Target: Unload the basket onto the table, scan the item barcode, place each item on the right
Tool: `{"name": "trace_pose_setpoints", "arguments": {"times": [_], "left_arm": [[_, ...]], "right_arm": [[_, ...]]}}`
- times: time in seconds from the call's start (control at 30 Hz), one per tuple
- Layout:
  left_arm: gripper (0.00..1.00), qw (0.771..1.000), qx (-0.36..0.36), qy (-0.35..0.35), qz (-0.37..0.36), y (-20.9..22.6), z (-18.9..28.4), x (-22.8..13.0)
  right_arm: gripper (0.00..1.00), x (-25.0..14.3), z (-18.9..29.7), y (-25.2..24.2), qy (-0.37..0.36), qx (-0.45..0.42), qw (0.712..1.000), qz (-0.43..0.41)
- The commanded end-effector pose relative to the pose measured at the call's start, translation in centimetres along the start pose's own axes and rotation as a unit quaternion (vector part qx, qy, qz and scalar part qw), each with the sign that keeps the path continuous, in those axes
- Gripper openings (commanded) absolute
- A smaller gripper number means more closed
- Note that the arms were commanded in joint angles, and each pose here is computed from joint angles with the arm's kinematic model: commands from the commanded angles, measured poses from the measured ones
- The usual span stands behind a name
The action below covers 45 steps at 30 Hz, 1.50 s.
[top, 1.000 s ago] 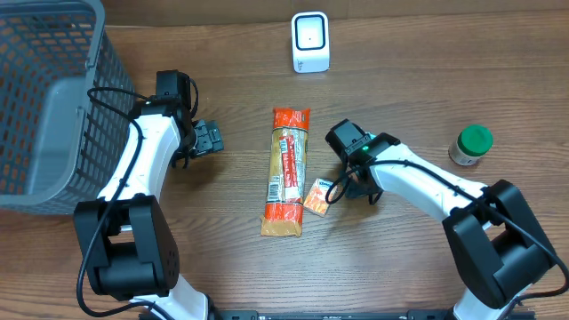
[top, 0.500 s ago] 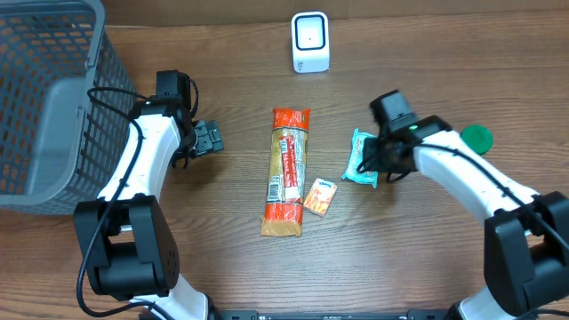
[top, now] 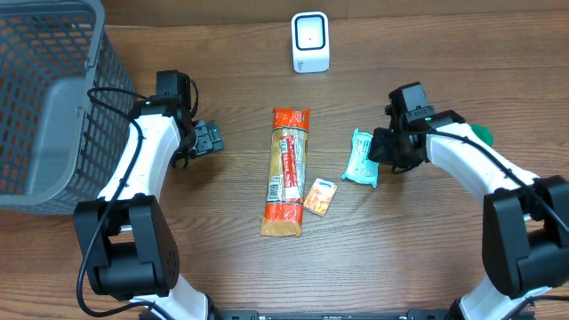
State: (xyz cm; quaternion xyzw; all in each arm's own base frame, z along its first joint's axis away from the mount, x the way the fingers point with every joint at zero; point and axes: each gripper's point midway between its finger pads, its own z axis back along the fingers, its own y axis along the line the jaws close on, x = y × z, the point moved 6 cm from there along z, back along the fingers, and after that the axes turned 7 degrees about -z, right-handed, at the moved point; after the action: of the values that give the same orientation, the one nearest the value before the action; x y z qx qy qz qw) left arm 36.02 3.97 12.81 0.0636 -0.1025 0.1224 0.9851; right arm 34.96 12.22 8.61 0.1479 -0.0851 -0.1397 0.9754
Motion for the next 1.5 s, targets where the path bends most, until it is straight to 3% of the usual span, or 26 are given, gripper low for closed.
{"name": "trace_pose_setpoints", "arguments": {"times": [0.0, 0.23, 0.37, 0.43, 0.77, 1.17, 1.47], "left_arm": [[1.0, 1.0, -0.004, -0.001, 0.0, 0.1, 0.1, 0.0], [1.0, 1.0, -0.004, -0.001, 0.0, 0.1, 0.1, 0.0], [1.0, 1.0, -0.004, -0.001, 0.0, 0.1, 0.1, 0.0], [1.0, 1.0, -0.004, -0.001, 0.0, 0.1, 0.1, 0.0], [1.0, 1.0, -0.004, -0.001, 0.0, 0.1, 0.1, 0.0], [1.0, 1.0, -0.004, -0.001, 0.0, 0.1, 0.1, 0.0], [1.0, 1.0, -0.004, -0.001, 0.0, 0.1, 0.1, 0.0]], "right_arm": [[0.29, 0.2, -0.5, -0.1, 0.002, 0.005, 1.0, -0.029], [0.29, -0.2, -1.4, -0.7, 0.001, 0.007, 0.999, -0.039], [0.19, -0.9, -1.8, -1.2, 0.01, -0.001, 0.999, -0.053], [0.19, -0.8, -1.7, -1.2, 0.009, 0.0, 0.999, -0.054], [0.35, -1.7, -1.7, -1.8, 0.031, -0.017, 0.997, -0.061], [0.36, -2.5, -2.4, -2.4, 0.025, -0.038, 0.994, -0.095], [0.24, -3.0, -3.0, -3.0, 0.026, -0.04, 0.992, -0.121]]}}
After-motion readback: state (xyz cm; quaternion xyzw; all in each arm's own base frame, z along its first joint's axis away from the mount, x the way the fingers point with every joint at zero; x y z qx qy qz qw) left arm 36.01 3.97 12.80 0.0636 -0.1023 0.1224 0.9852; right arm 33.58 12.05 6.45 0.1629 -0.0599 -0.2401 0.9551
